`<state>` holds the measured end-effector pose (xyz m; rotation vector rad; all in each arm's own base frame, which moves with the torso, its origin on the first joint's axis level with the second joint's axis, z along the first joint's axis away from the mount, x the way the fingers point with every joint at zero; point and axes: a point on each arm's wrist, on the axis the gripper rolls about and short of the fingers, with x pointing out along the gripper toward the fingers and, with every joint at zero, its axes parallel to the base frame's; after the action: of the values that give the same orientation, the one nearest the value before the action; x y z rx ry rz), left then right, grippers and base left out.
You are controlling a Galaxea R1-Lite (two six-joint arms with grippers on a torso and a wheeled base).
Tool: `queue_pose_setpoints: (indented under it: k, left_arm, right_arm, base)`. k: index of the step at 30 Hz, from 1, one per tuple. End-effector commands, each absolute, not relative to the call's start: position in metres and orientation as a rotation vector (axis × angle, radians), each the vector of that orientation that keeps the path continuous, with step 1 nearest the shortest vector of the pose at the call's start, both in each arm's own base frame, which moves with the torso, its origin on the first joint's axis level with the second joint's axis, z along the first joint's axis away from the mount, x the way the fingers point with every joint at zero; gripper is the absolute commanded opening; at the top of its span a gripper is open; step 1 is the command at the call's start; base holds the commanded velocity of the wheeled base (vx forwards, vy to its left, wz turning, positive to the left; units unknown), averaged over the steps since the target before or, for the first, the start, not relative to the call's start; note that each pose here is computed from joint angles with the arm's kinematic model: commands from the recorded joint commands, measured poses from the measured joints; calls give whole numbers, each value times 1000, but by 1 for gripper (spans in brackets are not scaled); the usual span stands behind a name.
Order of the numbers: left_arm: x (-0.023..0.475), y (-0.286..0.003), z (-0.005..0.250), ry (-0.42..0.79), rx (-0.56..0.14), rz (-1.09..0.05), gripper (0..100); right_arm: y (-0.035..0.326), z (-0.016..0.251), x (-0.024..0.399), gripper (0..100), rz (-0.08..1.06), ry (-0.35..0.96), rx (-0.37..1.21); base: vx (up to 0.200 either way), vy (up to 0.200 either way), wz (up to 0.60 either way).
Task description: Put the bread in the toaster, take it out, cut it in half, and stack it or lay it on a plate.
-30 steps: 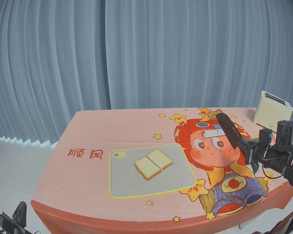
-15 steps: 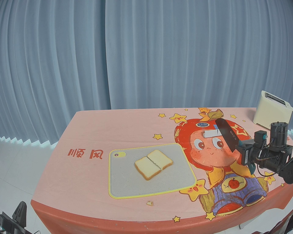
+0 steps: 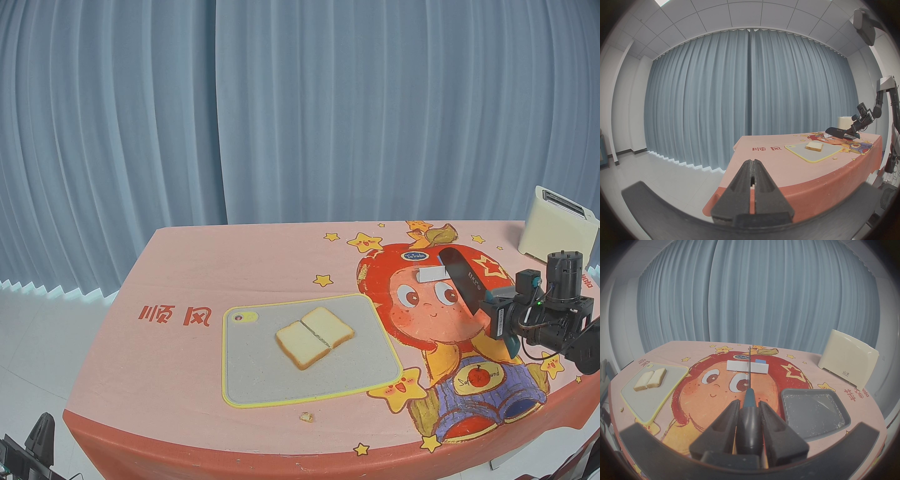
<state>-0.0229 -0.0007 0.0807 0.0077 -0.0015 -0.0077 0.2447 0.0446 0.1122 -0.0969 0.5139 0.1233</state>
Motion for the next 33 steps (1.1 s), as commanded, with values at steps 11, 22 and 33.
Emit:
queue_pose_setpoints:
  k: [11,22,33]
  left_arm:
    - [-23,-1,75,0,8,-8,0]
    - [-23,-1,75,0,8,-8,0]
    - [-23,-1,75,0,8,-8,0]
  right_arm:
    - [45,108,250,0,124,528,-100]
    - [46,107,251,0,126,534,-103]
    - [46,105,250,0,122,541,-105]
  base:
    - [0,0,0]
    - [0,0,0]
    - [0,0,0]
